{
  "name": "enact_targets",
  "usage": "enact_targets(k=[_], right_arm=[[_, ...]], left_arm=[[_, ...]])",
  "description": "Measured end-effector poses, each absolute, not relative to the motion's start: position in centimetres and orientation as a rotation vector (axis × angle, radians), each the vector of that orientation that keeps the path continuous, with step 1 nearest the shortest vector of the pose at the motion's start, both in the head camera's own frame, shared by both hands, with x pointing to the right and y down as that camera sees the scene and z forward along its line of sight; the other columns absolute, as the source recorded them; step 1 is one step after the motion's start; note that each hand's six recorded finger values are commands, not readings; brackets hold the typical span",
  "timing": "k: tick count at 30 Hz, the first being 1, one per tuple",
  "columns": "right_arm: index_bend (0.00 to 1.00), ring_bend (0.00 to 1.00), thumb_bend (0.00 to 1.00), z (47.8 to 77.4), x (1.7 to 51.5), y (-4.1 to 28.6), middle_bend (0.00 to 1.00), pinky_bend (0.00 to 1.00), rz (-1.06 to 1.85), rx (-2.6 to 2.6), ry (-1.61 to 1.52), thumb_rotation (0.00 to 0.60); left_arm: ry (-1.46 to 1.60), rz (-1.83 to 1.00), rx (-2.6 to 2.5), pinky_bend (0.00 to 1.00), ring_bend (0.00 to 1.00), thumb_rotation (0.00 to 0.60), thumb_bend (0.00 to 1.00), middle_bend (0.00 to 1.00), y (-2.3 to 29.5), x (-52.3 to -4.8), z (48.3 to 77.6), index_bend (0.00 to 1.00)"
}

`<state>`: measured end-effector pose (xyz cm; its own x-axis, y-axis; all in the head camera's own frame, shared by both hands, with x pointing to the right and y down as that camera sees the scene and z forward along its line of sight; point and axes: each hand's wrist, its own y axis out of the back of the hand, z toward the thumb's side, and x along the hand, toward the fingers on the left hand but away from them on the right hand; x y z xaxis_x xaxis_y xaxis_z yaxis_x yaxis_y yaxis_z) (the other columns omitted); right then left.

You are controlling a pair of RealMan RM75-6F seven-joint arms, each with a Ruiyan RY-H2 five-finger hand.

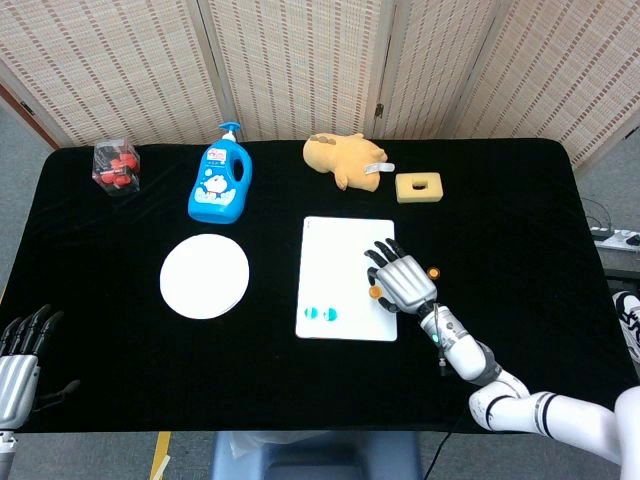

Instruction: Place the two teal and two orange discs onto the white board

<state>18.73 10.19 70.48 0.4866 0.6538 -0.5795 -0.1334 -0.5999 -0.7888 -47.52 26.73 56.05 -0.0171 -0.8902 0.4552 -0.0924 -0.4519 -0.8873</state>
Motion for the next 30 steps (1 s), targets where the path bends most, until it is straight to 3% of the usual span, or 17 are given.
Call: enact_targets(k=[9,30], right_arm=[[0.50,0.00,0.27,71.5,12.3,8.9,0.11,0.00,1.193,-1.905,-0.385,0.600],[0.48,0.00,0.27,73.8,6.2,8.0,0.10,0.00,1.238,-1.860,-0.330,0.600]], left_arm=[[1.046,-1.562,-1.598,0.00,0.07,0.600,0.13,0.00,27.1,-48.1,56.2,0.00],[1.052,-1.585,-1.598,0.00,0.07,0.600,0.13,0.00,27.3,-48.7,56.7,0.00]])
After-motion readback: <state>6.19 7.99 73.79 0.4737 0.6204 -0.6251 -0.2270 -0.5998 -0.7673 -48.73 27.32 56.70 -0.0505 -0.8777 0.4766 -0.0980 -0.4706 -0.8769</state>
